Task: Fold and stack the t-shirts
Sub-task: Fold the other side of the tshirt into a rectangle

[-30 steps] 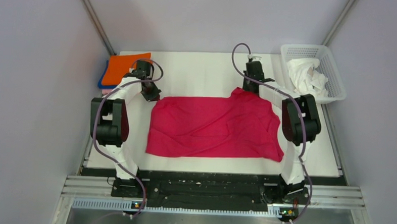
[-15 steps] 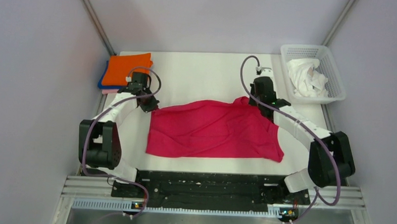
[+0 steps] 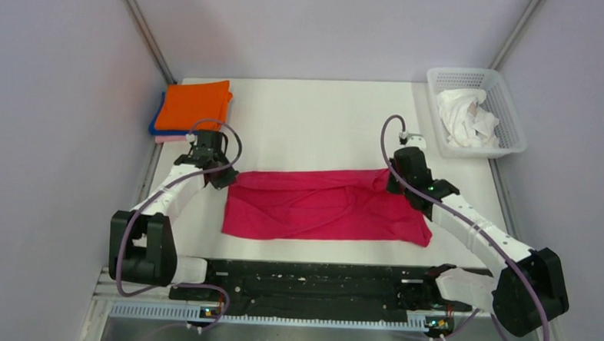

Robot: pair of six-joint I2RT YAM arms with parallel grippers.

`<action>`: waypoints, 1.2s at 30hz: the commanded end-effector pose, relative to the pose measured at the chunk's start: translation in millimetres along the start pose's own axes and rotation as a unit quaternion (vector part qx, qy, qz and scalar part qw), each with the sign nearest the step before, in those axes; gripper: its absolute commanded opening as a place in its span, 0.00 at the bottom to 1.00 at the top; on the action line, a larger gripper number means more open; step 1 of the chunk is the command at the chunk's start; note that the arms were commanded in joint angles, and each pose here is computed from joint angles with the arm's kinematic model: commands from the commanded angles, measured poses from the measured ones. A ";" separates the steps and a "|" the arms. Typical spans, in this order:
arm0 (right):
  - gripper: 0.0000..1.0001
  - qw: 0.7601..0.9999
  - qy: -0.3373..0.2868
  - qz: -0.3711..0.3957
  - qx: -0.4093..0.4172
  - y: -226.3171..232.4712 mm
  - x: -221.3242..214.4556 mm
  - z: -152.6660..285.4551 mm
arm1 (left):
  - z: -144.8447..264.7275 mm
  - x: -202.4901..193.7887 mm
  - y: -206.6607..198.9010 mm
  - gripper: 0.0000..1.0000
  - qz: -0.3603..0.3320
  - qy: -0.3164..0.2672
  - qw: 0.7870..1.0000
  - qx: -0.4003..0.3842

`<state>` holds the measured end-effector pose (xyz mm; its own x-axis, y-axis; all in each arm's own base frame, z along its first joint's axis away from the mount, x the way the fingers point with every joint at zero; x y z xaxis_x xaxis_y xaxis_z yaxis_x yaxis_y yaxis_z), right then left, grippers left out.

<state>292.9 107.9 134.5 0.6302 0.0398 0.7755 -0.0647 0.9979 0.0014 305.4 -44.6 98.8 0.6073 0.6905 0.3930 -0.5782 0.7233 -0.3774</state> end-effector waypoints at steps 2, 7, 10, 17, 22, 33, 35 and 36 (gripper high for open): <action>0.00 0.999 0.047 -0.010 -0.001 0.9 -38.7 22.4 | 2.8 0.7 7.7 0.00 0.013 -0.028 1.000 0.002; 0.21 0.995 0.098 -0.031 0.009 12.4 -74.2 29.3 | -2.7 -8.6 18.3 0.03 0.019 -0.021 0.999 0.015; 0.45 0.990 0.134 -0.038 0.017 19.0 -93.1 36.4 | -3.5 -10.0 26.8 0.21 0.029 -0.026 0.999 0.033; 0.79 0.990 0.118 -0.033 0.066 28.2 -76.2 68.3 | 25.1 14.8 37.3 0.78 0.042 -0.085 0.992 0.080; 0.99 0.994 0.043 -0.045 0.086 39.7 -37.4 62.8 | 46.6 34.4 2.8 0.98 0.037 -0.090 0.995 0.024; 0.99 0.990 0.076 0.002 0.116 79.5 -29.7 -8.0 | 5.2 -24.5 -59.7 0.99 -0.005 0.112 0.981 -0.161; 0.99 0.985 0.112 0.005 0.129 81.6 -50.9 -6.5 | -4.4 -30.1 -49.2 0.99 -0.006 0.116 0.983 -0.140; 0.99 0.982 0.127 0.006 0.137 83.4 -62.3 -2.8 | -7.7 -31.8 -44.5 0.99 -0.005 0.115 0.984 -0.133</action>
<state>257.7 174.1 81.3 0.7886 0.0765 0.6101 -0.1908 0.9737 0.1245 321.1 -93.4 108.7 0.7038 0.6726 0.2284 -0.4582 0.6756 -0.5776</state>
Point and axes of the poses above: each gripper's point midway between its finger pads, its own z axis back along the fingers, its own y axis along the line the jaws close on, x = y × z, the point moved 2 cm from there along z, back along the fingers, and after that the axes turned 8 degrees about z, right-handed, at the moved point
